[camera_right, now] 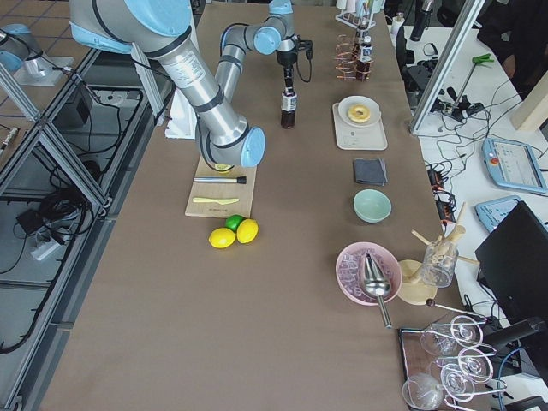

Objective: Place tea on tray
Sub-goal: 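Lower the right gripper and grasp the tea bottle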

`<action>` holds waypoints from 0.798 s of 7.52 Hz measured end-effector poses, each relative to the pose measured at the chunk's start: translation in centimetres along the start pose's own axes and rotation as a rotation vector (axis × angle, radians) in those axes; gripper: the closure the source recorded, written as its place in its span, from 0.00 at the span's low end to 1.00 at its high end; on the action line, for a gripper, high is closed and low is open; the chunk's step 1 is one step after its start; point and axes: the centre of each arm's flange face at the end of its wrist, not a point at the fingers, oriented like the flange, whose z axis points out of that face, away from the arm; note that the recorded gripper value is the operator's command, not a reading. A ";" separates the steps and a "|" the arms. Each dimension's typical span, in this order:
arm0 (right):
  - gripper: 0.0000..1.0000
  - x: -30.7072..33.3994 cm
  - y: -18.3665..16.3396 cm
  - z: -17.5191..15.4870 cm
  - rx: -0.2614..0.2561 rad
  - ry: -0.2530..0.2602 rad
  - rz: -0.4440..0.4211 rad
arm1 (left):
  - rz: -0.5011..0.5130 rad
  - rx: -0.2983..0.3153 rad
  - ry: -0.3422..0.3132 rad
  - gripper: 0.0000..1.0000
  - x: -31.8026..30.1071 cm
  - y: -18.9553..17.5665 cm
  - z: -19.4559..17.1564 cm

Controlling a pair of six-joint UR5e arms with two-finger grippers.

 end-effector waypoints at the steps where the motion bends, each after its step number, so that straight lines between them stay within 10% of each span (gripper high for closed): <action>1: 0.40 0.0 -0.1 0.2 0.000 0.005 0.001 | -0.001 -0.001 0.000 0.02 0.0 -0.1 0.1; 6: 0.46 -0.6 0.1 0.5 -0.003 0.006 0.002 | -0.004 -0.003 0.000 0.02 -0.1 -0.3 0.1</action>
